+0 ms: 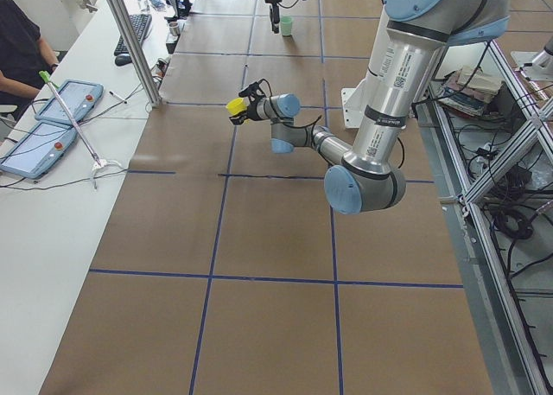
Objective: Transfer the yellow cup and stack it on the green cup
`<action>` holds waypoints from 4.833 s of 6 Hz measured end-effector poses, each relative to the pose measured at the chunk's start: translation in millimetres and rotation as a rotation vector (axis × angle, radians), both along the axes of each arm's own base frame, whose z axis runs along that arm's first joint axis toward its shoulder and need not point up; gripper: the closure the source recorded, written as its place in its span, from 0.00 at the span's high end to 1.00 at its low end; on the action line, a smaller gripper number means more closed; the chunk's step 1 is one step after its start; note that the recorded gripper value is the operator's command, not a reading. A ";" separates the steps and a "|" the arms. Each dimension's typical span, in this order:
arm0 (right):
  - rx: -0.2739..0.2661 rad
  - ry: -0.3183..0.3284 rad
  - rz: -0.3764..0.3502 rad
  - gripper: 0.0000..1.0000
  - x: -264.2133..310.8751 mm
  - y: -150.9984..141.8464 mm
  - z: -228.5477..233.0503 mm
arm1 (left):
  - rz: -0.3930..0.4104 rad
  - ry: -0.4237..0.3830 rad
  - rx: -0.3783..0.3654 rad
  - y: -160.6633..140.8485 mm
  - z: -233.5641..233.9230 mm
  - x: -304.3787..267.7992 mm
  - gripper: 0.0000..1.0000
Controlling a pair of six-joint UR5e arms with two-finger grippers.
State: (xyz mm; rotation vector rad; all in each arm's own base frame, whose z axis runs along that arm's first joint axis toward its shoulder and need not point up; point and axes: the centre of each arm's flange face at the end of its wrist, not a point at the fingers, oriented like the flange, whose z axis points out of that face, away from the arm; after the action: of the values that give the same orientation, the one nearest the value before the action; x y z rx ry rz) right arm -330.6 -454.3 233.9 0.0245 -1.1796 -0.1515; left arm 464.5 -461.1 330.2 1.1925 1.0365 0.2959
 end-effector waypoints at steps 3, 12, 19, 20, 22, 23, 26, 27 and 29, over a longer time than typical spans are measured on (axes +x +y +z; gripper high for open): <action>-0.079 0.005 0.016 1.00 -60.7 -17.9 -35.7 | 0.206 0.078 0.137 65.2 -50.6 34.8 0.01; -0.116 0.019 -0.093 0.99 -153.1 25.6 -61.2 | 0.332 0.104 0.194 134.1 -78.7 85.0 0.26; -0.097 0.025 -0.095 0.00 -166.6 39.4 -51.1 | 0.320 0.133 0.208 133.7 -97.7 85.3 0.99; -0.094 0.020 -0.094 0.00 -165.9 40.3 -50.5 | 0.319 0.134 0.208 133.8 -98.9 85.6 1.00; -0.113 0.024 -0.086 0.00 -165.5 41.3 -47.2 | 0.318 0.132 0.208 133.7 -98.8 86.1 1.00; -0.134 0.027 -0.077 0.00 -165.4 41.4 -46.7 | 0.318 0.132 0.208 133.6 -98.7 86.3 1.00; -0.213 0.048 0.022 0.00 -146.5 32.4 -34.8 | 0.318 0.135 0.209 133.1 -100.2 85.6 1.00; -0.233 0.079 0.101 0.00 -125.6 20.3 -10.3 | 0.318 0.138 0.209 133.4 -101.1 85.6 1.00; -0.301 0.140 0.288 0.00 -38.1 -13.8 53.9 | 0.322 0.157 0.173 133.5 -101.2 85.8 1.00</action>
State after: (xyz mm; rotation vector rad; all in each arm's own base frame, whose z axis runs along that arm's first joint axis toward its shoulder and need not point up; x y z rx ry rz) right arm -368.7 -468.1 287.8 -0.0794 -1.0371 0.2743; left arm 550.3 -327.7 228.9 1.2154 1.3651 0.5601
